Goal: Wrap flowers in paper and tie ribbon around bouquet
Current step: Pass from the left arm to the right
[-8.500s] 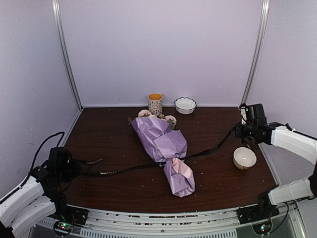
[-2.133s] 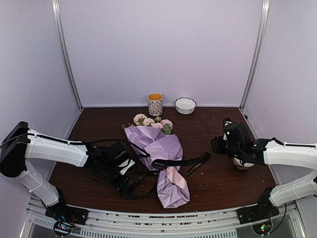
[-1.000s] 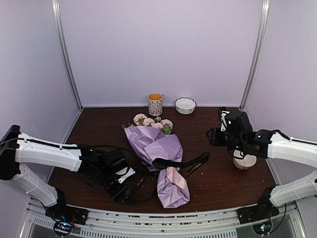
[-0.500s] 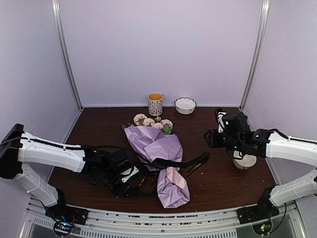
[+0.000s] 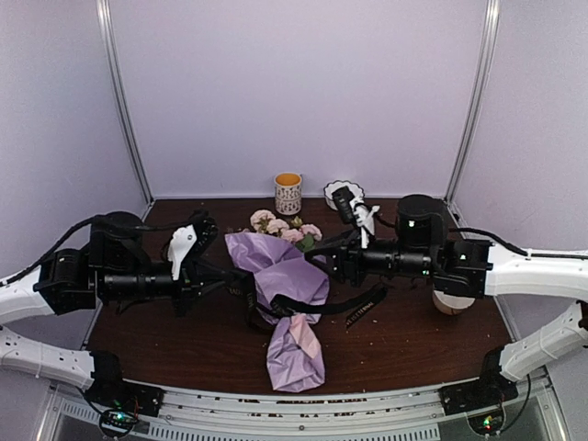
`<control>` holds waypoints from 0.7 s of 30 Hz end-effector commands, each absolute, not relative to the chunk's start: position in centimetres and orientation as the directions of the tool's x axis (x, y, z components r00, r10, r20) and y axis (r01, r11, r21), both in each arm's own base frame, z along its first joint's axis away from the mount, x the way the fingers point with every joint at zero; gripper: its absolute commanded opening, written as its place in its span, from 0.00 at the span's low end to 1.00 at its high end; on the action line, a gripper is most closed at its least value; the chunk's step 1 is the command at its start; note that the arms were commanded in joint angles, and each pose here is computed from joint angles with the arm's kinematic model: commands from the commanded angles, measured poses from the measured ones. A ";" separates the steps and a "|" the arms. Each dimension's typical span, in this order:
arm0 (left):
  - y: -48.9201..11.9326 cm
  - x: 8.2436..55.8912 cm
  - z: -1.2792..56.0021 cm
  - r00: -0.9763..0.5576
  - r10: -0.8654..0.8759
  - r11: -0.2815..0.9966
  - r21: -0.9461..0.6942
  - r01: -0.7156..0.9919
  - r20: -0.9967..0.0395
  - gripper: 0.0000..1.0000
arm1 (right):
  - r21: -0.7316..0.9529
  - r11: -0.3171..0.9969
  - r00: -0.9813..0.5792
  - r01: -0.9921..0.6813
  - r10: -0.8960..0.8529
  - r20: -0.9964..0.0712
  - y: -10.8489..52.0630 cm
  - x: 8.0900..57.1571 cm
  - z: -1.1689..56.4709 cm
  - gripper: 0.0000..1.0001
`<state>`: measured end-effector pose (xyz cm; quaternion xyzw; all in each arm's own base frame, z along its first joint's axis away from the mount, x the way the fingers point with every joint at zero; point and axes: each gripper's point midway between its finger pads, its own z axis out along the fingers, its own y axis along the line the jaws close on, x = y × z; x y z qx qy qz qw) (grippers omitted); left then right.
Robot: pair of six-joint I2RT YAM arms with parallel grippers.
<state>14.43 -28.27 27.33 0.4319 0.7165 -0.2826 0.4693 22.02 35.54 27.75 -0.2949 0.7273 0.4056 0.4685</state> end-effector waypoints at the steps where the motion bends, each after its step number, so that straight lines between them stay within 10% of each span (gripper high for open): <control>1: -30.1 14.1 27.9 -0.086 0.353 0.387 0.062 0.920 -0.932 0.00 | 0.133 0.332 -0.208 -0.934 -0.204 -0.957 40.9 18.5 28.2 0.42; 21: -30.5 14.5 28.6 -0.091 0.277 0.409 0.031 0.912 -0.957 0.00 | 0.205 0.222 -0.264 -0.953 -0.283 -0.922 49.2 17.7 23.8 0.43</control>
